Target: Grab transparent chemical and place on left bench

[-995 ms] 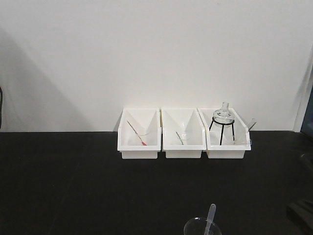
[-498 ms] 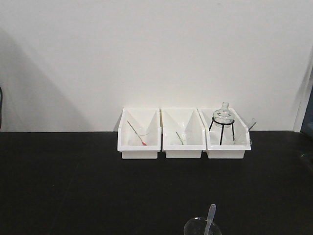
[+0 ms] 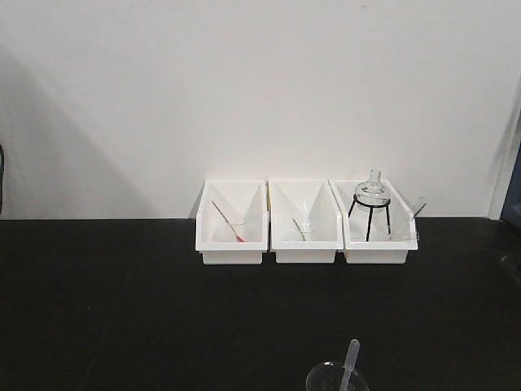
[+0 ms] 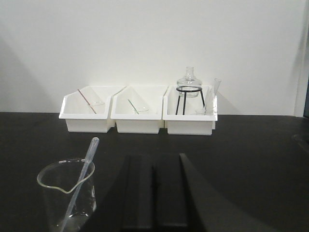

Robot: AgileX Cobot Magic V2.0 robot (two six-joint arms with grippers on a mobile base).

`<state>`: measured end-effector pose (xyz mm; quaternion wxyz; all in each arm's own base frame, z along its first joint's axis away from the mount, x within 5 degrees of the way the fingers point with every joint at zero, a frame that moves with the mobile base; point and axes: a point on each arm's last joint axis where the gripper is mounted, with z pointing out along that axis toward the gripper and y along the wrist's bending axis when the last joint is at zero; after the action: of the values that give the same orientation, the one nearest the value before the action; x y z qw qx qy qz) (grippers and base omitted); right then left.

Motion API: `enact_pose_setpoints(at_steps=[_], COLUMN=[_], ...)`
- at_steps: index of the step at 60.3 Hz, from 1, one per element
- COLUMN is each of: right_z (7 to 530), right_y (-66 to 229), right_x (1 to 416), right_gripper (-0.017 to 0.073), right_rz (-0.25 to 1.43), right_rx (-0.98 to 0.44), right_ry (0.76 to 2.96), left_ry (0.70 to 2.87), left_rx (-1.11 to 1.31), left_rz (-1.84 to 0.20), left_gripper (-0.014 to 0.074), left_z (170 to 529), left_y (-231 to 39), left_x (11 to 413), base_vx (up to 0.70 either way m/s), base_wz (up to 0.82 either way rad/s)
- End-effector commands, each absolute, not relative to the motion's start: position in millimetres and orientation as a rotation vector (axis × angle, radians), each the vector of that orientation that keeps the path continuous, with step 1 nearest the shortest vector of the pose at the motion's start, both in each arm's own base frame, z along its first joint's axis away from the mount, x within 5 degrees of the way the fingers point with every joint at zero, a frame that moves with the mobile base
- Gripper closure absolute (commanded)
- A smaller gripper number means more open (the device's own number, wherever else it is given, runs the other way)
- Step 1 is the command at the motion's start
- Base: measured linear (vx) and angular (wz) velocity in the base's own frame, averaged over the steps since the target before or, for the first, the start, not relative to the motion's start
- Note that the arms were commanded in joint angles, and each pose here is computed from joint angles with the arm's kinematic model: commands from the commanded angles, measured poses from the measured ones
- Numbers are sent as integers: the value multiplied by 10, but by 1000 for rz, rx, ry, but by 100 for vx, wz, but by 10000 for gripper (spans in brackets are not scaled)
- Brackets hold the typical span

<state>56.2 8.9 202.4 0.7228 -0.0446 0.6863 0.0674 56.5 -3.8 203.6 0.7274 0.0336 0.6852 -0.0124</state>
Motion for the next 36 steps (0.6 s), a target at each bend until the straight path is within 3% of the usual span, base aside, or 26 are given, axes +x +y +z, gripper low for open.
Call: enact_pose_setpoints(at_steps=[1,36], right_z=[2074,2071], right_y=[89,88], right_x=[548,549], right_gripper=[567,567], right_rz=[160,160], right_rx=[-82,-82], right_ry=[1435,1439], left_ry=[1429,1429], left_rx=[64,64], left_rz=[-35,-35], left_gripper=[597,597], left_z=[2063,2063], left_y=[-36,-36], left_x=[550,550], base_vx=[0,0], base_wz=[0,0])
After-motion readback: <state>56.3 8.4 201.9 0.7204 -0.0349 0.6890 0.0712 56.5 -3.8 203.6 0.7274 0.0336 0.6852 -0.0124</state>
